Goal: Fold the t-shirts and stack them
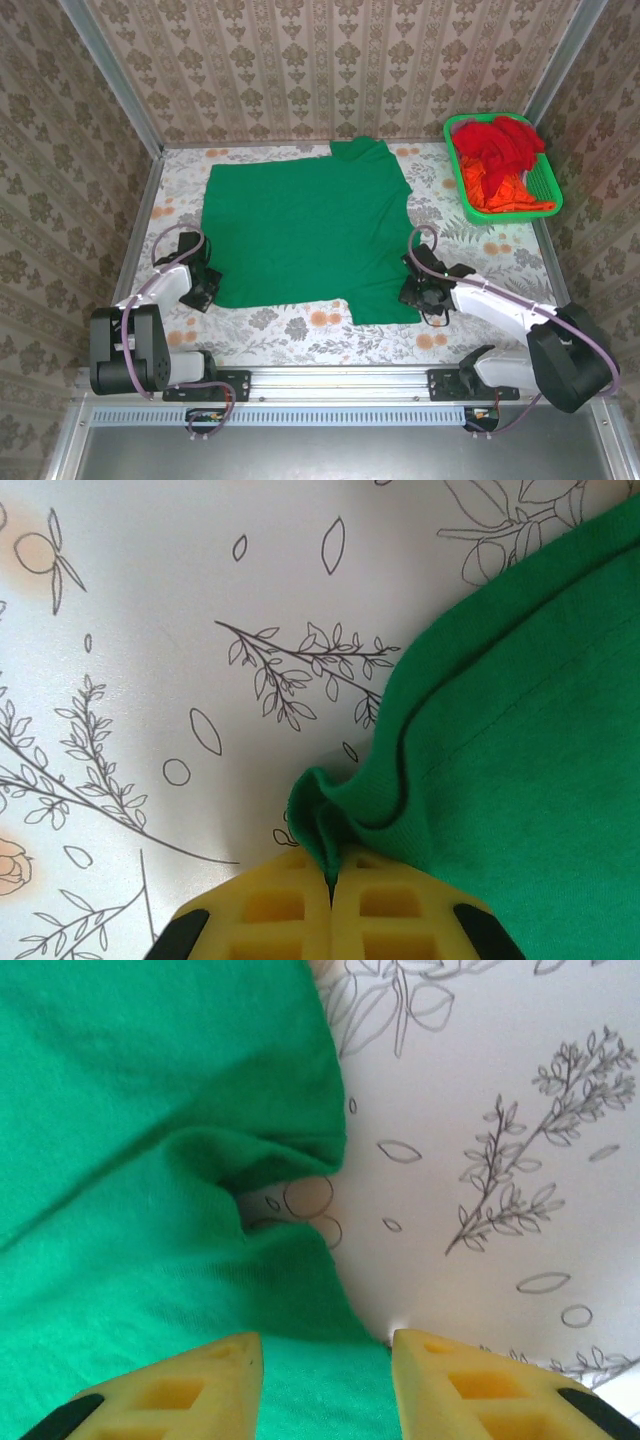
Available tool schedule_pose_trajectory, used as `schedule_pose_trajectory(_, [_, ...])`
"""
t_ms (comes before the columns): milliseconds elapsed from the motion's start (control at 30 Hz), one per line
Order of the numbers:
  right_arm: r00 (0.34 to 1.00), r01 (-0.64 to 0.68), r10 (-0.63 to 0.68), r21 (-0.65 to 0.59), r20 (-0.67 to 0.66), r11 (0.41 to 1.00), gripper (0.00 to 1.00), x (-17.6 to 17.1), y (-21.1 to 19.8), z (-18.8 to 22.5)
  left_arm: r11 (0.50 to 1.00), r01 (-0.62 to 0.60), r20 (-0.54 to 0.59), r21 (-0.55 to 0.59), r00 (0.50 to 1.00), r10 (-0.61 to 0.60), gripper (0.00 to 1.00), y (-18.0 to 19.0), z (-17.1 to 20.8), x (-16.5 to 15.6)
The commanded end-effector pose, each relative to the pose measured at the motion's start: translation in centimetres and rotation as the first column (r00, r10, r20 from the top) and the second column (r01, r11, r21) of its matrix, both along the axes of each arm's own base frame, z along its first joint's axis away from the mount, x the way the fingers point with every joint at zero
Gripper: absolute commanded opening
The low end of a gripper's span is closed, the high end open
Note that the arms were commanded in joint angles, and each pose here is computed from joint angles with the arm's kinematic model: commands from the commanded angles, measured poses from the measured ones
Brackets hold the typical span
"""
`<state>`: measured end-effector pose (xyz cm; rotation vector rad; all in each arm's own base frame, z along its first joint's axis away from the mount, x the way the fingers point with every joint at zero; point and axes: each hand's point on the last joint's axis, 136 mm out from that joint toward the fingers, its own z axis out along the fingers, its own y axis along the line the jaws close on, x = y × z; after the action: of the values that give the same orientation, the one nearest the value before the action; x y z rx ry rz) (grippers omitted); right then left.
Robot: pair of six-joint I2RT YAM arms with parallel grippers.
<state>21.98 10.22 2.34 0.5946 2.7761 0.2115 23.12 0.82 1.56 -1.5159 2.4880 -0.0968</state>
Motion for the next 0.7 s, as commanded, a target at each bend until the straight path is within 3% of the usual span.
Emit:
schedule_pose_trajectory(0, [0.999, 0.021, -0.022, 0.007, 0.048, 1.000, 0.39, 1.8, 0.6, 0.6, 1.000, 0.013, -0.010, -0.012, 1.000, -0.014, 0.00, -0.2, -0.3, -0.6])
schedule_pose_trajectory(267, [0.998, 0.031, -0.030, 0.029, -0.047, 0.999, 0.31, 0.2, 0.9, -1.2, 1.000, 0.014, -0.006, -0.014, 1.000, -0.014, 0.00, -0.2, -0.3, -0.7])
schedule_pose_trajectory(433, [0.997, 0.032, -0.032, 0.009, -0.066, 0.999, 0.00, -0.6, 0.4, -1.3, 1.000, 0.013, -0.003, -0.014, 1.000, -0.013, 0.00, -0.2, -0.3, -0.6])
schedule_pose_trajectory(667, [0.994, 0.100, -0.100, 0.002, 0.047, 0.995, 0.00, -0.2, -0.9, 2.7, 1.000, 0.005, 0.031, -0.023, 1.000, -0.004, 0.00, -0.3, 1.0, -0.6])
